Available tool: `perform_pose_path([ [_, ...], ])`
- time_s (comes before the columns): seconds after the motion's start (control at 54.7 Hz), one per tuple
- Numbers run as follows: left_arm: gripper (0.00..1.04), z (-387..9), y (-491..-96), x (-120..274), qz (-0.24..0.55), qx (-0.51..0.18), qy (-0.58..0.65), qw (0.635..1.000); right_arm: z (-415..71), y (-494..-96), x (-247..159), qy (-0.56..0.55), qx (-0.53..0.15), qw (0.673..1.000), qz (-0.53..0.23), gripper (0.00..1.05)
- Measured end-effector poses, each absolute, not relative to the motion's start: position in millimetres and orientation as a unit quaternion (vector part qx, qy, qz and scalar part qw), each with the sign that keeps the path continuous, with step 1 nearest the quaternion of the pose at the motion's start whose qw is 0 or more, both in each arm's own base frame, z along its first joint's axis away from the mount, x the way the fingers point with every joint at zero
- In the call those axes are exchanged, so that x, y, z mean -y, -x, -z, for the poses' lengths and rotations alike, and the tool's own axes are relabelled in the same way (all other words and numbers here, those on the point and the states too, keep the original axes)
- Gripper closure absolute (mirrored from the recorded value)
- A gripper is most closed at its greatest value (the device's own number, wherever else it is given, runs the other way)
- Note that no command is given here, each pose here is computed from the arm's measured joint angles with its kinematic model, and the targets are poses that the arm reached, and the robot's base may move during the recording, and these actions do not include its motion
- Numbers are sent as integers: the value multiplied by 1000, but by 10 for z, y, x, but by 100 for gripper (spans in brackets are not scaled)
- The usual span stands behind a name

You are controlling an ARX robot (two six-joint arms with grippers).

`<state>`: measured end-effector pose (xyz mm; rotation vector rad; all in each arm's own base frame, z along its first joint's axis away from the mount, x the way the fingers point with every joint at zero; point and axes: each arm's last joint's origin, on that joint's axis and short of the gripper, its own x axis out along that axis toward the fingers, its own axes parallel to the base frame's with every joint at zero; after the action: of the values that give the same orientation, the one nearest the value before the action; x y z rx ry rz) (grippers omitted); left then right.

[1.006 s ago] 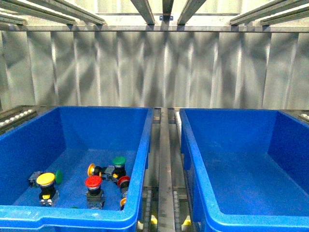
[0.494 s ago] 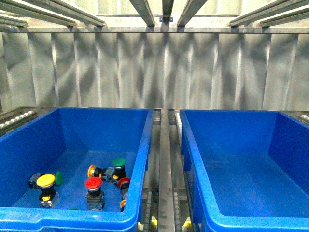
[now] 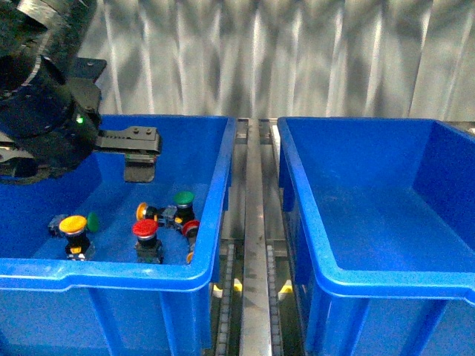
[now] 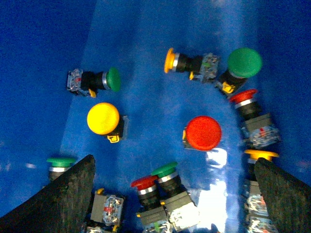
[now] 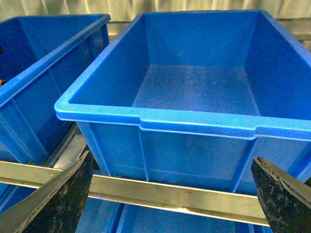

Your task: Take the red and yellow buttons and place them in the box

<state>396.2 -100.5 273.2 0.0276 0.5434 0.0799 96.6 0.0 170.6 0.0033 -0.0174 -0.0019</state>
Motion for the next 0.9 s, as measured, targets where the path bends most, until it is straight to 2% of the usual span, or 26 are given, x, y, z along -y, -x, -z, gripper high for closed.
perform_pose_path([
  [0.146,8,-2571,-4238,1119,-68,-297,-33,952,-1706,-966,0,-2,9,1000,1,7],
  [0.512,8,-2229,-4398,1293,-63,-340,-27,938,-1706,-966,0,-2,9,1000,1,7],
  [0.896,8,-2141,-4555,1315,-67,-343,-11,937,-1706,-966,0,-2,9,1000,1,7],
])
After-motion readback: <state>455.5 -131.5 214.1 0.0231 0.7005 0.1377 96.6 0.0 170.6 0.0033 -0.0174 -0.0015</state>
